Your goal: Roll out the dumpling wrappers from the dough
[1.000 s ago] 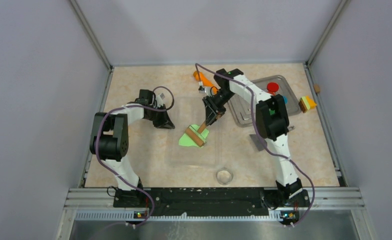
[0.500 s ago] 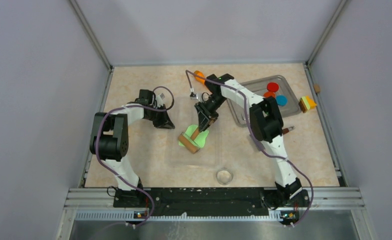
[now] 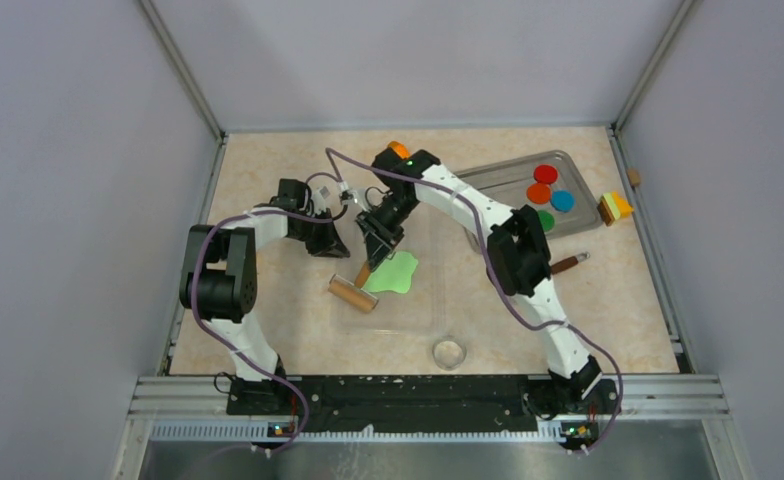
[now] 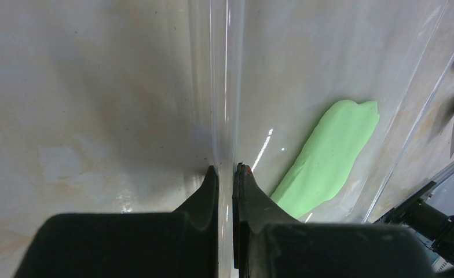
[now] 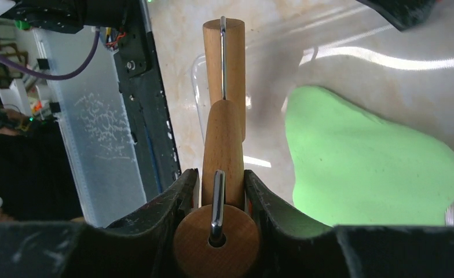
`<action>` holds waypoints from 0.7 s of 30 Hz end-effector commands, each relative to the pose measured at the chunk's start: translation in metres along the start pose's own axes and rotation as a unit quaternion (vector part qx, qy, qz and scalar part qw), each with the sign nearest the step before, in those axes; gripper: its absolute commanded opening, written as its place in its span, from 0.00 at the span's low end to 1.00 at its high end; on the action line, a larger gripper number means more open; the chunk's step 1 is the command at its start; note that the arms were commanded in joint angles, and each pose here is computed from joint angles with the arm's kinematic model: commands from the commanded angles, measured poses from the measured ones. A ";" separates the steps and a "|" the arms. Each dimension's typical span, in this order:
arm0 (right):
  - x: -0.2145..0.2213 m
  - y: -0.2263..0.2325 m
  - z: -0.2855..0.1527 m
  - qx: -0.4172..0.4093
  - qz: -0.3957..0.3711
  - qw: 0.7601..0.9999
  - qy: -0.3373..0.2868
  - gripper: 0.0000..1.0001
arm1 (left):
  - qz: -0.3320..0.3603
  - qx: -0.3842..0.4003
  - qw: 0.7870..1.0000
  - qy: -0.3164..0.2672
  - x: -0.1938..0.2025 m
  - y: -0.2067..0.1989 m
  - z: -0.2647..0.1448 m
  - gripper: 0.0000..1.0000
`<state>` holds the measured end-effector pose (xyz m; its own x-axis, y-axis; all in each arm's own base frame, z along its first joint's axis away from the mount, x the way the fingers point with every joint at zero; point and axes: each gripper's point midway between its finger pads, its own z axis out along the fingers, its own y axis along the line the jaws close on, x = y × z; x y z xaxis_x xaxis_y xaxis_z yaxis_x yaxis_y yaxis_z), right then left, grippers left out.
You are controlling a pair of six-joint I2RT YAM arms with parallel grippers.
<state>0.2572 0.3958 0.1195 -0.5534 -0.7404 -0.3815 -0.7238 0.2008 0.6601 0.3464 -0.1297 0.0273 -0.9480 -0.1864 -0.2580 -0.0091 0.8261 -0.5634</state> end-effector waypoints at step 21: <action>0.058 0.041 -0.246 0.502 -0.301 0.795 -0.160 0.00 | 0.095 0.098 0.990 -0.045 -0.043 -0.077 -0.069 0.59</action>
<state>0.2585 0.2340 0.2591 -0.1215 -0.7314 -0.6710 -0.9526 0.2760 -0.1283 0.3615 -0.1422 0.0750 -0.9427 -0.1431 -0.3012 0.0802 0.7794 -0.6214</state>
